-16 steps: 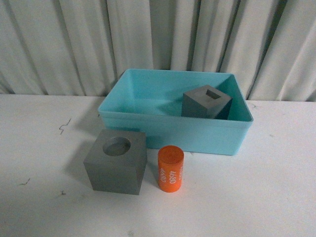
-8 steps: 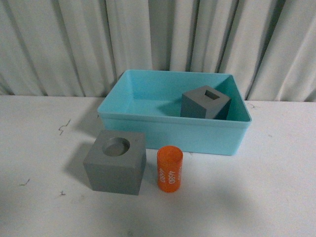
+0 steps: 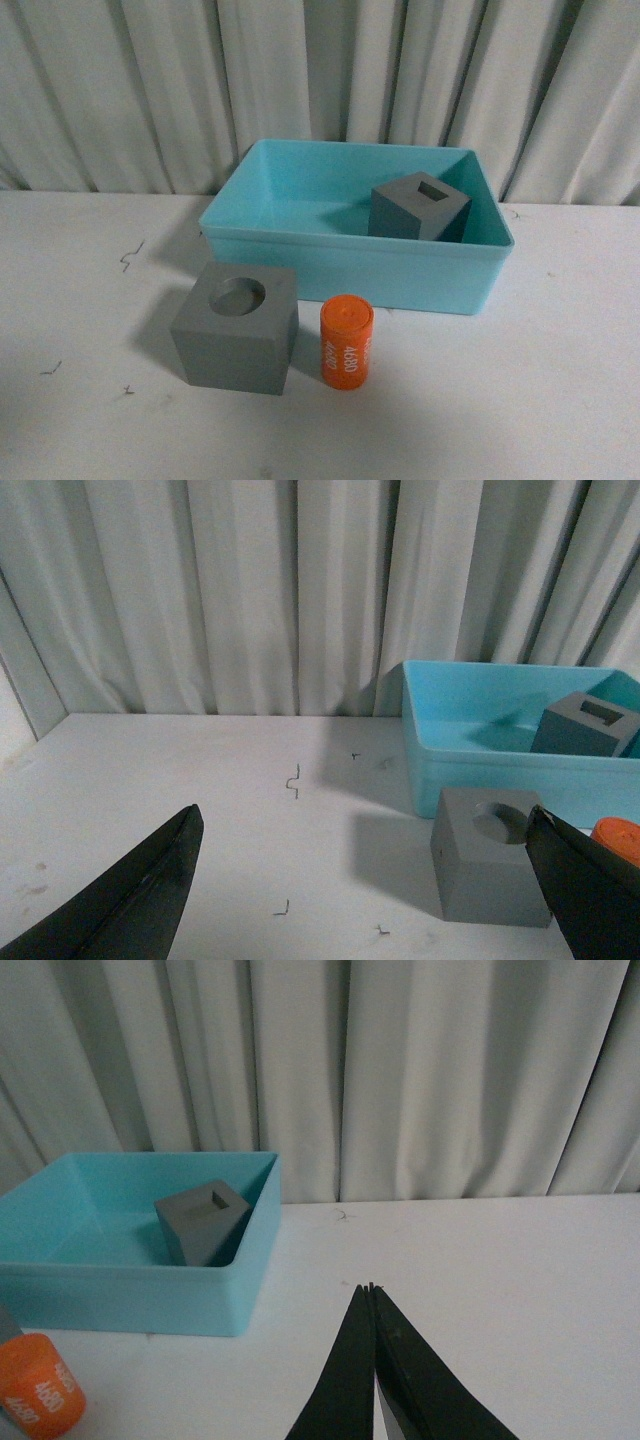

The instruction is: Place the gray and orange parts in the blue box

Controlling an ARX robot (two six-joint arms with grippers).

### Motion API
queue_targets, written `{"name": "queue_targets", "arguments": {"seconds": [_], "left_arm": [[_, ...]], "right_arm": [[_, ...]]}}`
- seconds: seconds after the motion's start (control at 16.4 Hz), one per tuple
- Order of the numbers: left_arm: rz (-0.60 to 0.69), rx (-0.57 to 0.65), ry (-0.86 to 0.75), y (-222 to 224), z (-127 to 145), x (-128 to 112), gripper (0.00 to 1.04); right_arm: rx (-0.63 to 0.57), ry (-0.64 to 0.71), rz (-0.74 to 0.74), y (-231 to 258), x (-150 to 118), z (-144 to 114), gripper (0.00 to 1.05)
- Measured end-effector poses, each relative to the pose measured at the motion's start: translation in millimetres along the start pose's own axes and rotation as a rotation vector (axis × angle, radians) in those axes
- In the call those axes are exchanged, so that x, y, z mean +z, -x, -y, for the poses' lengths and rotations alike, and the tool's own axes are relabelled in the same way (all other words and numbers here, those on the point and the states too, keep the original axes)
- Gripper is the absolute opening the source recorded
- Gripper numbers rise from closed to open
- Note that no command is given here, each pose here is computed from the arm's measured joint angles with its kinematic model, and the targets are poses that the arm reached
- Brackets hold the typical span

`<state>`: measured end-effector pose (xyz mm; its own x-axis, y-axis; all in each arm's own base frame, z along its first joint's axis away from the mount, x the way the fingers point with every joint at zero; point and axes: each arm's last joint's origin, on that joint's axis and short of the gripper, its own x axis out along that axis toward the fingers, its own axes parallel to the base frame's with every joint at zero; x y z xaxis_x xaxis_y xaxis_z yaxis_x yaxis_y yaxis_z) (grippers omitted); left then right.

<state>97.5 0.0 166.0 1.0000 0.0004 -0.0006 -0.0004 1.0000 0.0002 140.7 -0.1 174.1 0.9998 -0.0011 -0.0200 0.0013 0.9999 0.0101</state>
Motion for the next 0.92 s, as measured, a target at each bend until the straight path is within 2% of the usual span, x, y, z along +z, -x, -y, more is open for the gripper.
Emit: {"name": "queue_targets", "arguments": {"seconds": [0.12, 0.24, 0.92], "left_arm": [[0.000, 0.000, 0.000, 0.0, 0.0, 0.0, 0.98], [0.000, 0.000, 0.000, 0.0, 0.0, 0.0, 0.98], [0.000, 0.000, 0.000, 0.0, 0.0, 0.0, 0.98]], "right_arm": [[0.000, 0.003, 0.038, 5.8, 1.2, 0.0, 0.02], [0.000, 0.004, 0.010, 10.3, -7.3, 0.1, 0.02], [0.000, 0.004, 0.032, 31.1, -4.6, 0.1, 0.02]]}}
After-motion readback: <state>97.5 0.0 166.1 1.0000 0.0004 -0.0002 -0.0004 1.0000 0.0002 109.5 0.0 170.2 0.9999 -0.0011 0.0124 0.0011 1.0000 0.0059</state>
